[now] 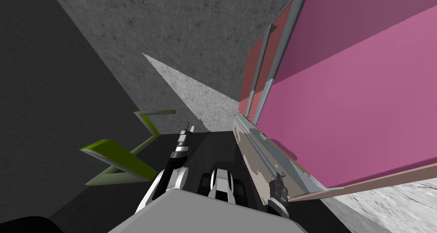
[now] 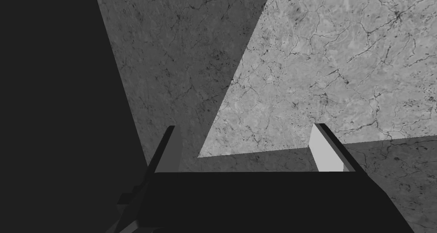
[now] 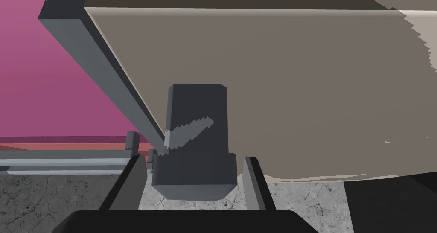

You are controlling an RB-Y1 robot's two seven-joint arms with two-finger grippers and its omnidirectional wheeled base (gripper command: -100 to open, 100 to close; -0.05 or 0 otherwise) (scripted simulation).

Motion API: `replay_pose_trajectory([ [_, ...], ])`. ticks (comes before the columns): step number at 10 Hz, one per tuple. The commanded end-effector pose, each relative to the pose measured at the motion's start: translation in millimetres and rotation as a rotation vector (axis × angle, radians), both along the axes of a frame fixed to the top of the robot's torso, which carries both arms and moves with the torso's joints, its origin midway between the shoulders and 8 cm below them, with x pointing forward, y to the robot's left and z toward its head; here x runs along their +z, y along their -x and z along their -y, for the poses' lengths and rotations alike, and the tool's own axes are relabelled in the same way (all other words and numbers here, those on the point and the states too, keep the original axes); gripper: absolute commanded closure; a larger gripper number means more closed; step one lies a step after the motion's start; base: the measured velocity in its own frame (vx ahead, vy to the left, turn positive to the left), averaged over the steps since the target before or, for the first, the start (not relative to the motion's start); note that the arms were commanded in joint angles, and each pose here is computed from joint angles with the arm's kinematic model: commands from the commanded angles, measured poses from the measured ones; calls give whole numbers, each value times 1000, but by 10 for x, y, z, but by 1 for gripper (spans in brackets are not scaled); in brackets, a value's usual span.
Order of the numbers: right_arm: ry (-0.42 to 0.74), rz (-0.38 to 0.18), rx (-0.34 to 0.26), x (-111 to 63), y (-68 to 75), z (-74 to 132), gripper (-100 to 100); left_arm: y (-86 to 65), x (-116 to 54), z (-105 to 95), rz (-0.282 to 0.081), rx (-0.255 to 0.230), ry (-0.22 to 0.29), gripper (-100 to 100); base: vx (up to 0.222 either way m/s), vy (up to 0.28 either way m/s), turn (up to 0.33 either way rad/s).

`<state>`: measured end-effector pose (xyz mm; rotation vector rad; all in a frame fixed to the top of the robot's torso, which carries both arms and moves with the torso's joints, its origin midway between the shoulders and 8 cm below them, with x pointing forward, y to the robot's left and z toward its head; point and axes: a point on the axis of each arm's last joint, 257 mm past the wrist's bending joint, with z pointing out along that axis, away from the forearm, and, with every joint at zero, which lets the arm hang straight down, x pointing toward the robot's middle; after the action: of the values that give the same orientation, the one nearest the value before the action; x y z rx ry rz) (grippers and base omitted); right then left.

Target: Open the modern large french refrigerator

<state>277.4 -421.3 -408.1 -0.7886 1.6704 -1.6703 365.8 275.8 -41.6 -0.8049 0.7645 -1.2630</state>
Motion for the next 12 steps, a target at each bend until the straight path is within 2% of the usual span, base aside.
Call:
replay_pose_trajectory([
  [1,-2,-2,5,-7,7,-89,100,0,0,-1,0,0,0,0,-33,136,-16],
  [5,-2,-2,9,2,12,-160,100,0,0,0,0,0,0,0,-21,145,-14],
  [9,0,4,16,17,51,-356,100,0,0,0,0,0,0,0,-22,177,-19],
  [10,-2,1,16,7,50,-326,100,0,0,0,0,0,0,0,-23,111,3],
  [12,-3,1,21,3,80,-453,100,0,0,-1,0,0,0,0,-24,140,-16],
])
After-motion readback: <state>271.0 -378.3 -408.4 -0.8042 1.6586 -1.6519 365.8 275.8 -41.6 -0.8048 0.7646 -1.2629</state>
